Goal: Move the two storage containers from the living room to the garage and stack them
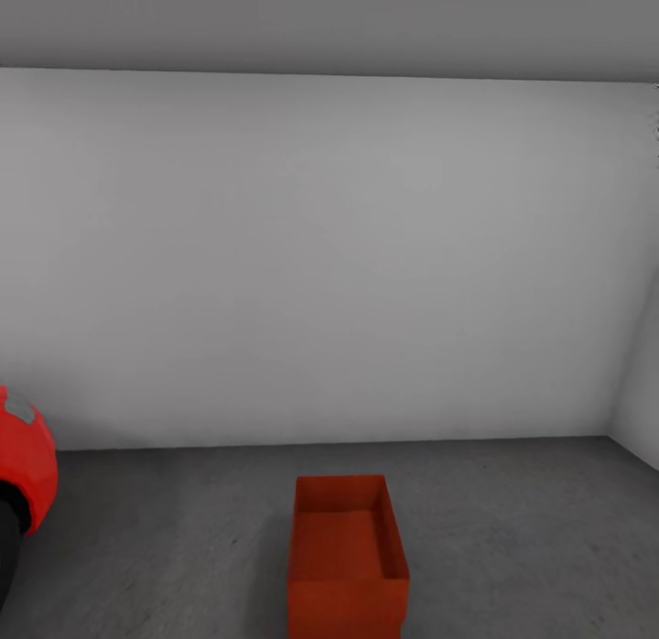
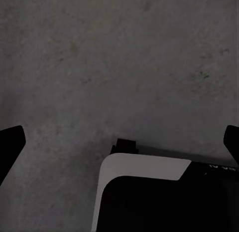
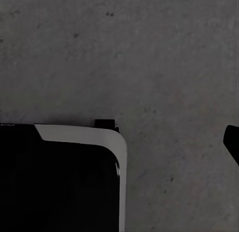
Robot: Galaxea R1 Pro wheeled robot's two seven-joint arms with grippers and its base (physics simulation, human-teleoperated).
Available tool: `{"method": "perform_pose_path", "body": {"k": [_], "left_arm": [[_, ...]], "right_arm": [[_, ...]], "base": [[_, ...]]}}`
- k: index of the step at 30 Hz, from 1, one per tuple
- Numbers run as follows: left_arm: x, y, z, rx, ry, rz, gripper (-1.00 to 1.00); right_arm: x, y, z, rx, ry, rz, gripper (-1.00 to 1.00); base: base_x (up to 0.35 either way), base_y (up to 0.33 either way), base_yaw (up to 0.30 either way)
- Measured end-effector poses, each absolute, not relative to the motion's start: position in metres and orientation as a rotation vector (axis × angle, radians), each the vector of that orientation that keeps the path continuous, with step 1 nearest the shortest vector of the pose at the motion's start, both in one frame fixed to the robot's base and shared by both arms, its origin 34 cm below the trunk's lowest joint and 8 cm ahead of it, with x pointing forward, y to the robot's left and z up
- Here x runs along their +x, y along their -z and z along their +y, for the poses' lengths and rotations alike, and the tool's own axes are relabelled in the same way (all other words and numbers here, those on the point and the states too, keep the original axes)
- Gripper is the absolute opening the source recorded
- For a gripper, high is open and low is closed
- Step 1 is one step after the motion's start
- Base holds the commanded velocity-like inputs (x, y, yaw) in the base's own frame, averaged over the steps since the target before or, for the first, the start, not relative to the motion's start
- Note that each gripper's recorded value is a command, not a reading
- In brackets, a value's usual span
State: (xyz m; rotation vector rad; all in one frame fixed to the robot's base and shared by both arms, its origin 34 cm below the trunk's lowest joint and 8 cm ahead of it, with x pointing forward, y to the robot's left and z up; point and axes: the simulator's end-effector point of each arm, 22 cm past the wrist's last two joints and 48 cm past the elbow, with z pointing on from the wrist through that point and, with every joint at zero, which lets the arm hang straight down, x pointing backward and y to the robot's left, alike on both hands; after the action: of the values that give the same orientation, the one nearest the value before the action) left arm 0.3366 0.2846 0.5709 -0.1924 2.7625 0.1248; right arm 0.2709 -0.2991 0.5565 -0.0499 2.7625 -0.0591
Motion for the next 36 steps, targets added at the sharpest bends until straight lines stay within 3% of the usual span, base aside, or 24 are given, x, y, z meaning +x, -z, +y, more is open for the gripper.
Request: {"method": "perform_pose_path", "body": {"k": [36], "left_arm": [[0.338, -0.572, 0.291, -0.202, -0.135, 2.757, 1.00]], "right_arm": [[0.273, -0.558, -0.307, -0.040, 0.089, 2.756, 1.00]], "base": [[0.000, 0.000, 0.000]]}}
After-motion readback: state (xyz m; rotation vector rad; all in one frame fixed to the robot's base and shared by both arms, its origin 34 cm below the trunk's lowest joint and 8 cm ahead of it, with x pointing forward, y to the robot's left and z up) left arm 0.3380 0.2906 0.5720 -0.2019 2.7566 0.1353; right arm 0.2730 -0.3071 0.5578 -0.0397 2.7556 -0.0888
